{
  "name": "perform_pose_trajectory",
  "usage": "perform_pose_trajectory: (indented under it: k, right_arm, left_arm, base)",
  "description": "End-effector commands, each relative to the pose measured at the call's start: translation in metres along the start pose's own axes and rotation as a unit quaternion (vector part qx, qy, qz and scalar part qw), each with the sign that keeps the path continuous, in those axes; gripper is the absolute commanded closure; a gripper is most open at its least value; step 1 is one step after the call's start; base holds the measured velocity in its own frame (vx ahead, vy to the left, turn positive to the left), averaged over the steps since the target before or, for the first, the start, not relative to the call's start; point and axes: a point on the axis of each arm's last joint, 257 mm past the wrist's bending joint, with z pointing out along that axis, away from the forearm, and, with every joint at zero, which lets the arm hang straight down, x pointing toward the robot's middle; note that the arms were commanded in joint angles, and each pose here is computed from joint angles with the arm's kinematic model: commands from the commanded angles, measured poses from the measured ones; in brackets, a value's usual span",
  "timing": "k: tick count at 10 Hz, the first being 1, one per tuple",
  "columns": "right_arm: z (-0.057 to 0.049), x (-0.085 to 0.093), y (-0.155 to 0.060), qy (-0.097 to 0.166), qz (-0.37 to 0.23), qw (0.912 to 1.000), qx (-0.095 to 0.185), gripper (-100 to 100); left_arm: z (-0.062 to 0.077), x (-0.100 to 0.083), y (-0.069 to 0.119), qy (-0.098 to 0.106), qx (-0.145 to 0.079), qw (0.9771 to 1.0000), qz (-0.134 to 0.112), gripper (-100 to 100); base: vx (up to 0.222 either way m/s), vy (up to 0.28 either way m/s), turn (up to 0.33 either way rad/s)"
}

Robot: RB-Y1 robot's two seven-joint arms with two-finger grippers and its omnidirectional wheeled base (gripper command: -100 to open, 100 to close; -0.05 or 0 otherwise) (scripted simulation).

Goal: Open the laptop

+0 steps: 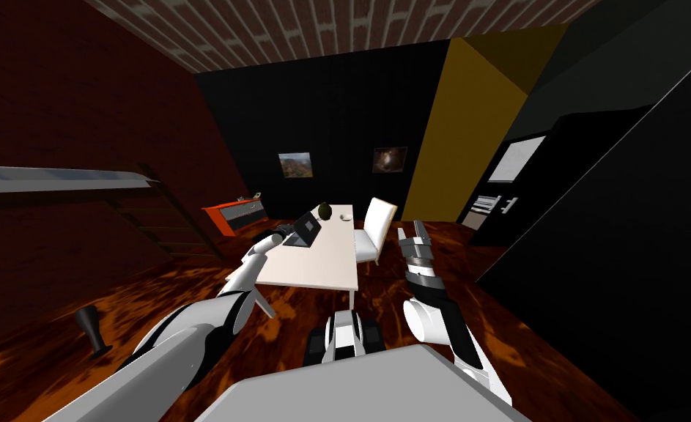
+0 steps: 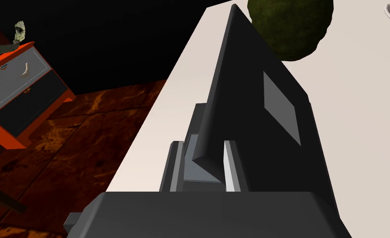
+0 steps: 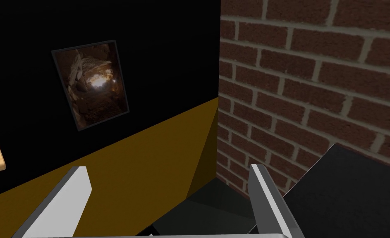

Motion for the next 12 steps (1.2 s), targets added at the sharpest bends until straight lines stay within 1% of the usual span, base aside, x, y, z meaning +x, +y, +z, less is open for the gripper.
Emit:
perform_pose_trajectory:
  k: [1,3,4,5,6,9,10,11,12]
  right_arm:
    - [0.000,0.000,0.000,0.000,0.000,1.0000,0.000,0]
    - [0.000,0.000,0.000,0.000,0.000,1.0000,0.000,0]
    - [0.000,0.000,0.000,0.000,0.000,1.0000,0.000,0]
    - [0.000,0.000,0.000,0.000,0.000,1.0000,0.000,0]
    - [0.000,0.000,0.000,0.000,0.000,1.0000,0.000,0]
    - [0.000,0.000,0.000,0.000,0.000,1.0000,0.000,0]
    - [0.000,0.000,0.000,0.000,0.000,1.0000,0.000,0]
    - [0.000,0.000,0.000,0.000,0.000,1.0000,0.000,0]
    - [0.000,0.000,0.000,0.000,0.000,1.0000,0.000,0]
  left_arm:
    - [-0.001,-0.029,0.021,-0.027,-0.024,0.9983,-0.045,100]
    - [-0.001,-0.029,0.021,-0.027,-0.024,0.9983,-0.045,100]
    - [-0.002,-0.034,0.026,-0.032,-0.030,0.9970,-0.064,100]
    - [-0.001,-0.016,0.008,-0.013,-0.015,0.9985,-0.052,100]
    - [-0.003,-0.033,0.022,-0.024,-0.025,0.9950,-0.093,100]
    - [-0.003,-0.033,0.022,-0.024,-0.025,0.9950,-0.093,100]
    - [-0.006,-0.051,0.038,-0.038,-0.035,0.9898,-0.133,100]
    - [-0.006,-0.051,0.038,-0.038,-0.035,0.9898,-0.133,100]
    - [-0.007,-0.061,0.046,-0.044,-0.040,0.9864,-0.153,100]
  base:
    - [0.002,0.071,-0.018]
    - [-0.001,0.031,0.005]
    - [0.002,0.059,-0.014]
    - [-0.010,0.028,0.012]
    - [0.008,0.099,-0.015]
    - [0.004,0.055,-0.021]
    - [0.013,0.056,-0.097]
    - [0.012,0.109,-0.080]
    - [0.012,0.093,-0.080]
